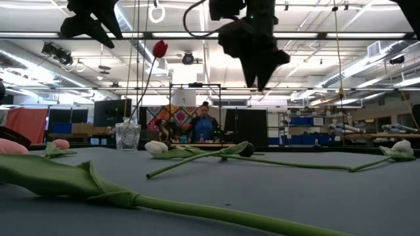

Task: Sort flowers into vase by color
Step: Put the red flower into the transparent vase

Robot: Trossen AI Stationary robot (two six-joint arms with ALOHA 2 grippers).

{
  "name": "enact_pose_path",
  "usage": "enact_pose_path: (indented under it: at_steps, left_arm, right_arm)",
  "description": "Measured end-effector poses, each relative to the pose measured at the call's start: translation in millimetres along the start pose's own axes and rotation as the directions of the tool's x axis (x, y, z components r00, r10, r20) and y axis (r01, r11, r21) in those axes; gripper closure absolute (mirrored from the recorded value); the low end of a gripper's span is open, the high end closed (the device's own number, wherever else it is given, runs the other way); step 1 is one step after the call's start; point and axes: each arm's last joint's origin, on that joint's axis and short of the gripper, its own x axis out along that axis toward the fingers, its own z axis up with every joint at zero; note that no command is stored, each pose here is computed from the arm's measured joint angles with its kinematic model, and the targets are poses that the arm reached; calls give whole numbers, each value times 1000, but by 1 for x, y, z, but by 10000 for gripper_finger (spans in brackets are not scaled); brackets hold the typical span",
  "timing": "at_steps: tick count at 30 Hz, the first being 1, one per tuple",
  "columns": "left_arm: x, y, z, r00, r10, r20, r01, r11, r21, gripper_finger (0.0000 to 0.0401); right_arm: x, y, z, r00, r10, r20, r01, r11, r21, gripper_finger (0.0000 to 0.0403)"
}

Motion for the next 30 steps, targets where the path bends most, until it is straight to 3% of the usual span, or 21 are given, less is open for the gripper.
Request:
enact_pose_path:
  at_steps: [9,12,15,22,30]
  left_arm:
    - [-1,-3,-2,1000,-14,-9,15,995,96,218]
    - [-1,-3,-2,1000,-13,-8,14,993,114,218]
    - [-1,-3,-3,1000,-18,-11,19,993,115,218]
    - [-1,-12,-8,999,-33,3,33,994,108,218]
    - [19,-57,-21,992,-126,-8,125,974,191,218]
  right_arm:
    - [32,30,-59,967,-30,-253,50,996,70,233]
    - [38,42,-81,945,-34,-325,31,999,-15,235]
    - [41,53,-101,932,-53,-358,-13,984,-178,236]
    - [40,70,-156,920,-137,-369,-83,850,-521,236]
    - [31,49,-245,966,-59,-250,-139,697,-704,236]
